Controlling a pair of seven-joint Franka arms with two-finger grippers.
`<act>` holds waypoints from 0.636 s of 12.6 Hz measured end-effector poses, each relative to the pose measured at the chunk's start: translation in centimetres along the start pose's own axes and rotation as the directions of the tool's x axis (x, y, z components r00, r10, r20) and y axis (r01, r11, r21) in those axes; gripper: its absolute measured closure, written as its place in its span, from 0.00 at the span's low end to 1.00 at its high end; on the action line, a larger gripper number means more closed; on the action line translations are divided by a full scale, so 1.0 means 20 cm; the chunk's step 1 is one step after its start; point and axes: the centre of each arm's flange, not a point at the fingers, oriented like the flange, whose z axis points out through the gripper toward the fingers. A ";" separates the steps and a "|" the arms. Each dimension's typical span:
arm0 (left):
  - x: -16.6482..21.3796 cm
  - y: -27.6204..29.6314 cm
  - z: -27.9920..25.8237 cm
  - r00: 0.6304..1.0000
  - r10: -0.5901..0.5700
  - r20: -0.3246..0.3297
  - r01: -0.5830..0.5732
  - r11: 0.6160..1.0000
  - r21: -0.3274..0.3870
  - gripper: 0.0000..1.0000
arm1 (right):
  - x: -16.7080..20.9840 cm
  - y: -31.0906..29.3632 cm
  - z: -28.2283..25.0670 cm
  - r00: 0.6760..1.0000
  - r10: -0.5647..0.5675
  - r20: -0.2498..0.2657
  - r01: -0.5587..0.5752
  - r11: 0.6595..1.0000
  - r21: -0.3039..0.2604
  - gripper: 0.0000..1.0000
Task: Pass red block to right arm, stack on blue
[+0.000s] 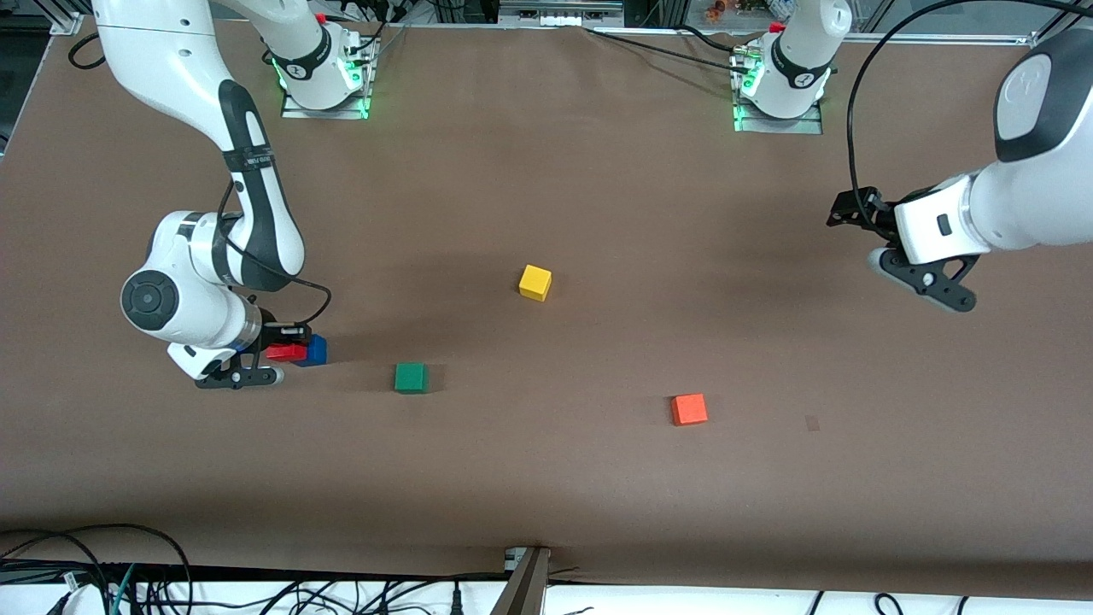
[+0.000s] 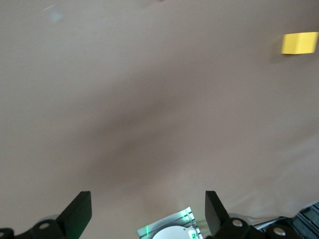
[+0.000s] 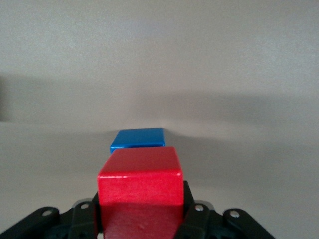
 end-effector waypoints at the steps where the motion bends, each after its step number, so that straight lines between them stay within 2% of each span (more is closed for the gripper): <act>1: -0.03 0.01 -0.02 0.999 -0.025 -0.019 0.026 0.999 0.048 0.00 | 0.00 -0.01 0.00 1.000 -0.002 -0.003 0.002 1.000 0.000 0.44; 4: -0.09 0.02 -0.04 0.994 -0.062 -0.090 0.073 0.989 0.125 0.00 | -0.01 -0.05 0.00 1.000 -0.015 -0.013 0.015 1.000 -0.001 0.44; 6: -0.11 -0.02 -0.09 0.978 -0.134 -0.157 0.156 0.978 0.138 0.00 | -0.02 -0.07 0.01 1.000 -0.019 -0.012 0.019 1.000 -0.002 0.44; 8: -0.15 -0.06 -0.15 0.943 -0.240 -0.230 0.273 0.954 0.123 0.00 | -0.03 -0.06 0.03 1.000 -0.018 -0.015 0.018 1.000 -0.004 0.44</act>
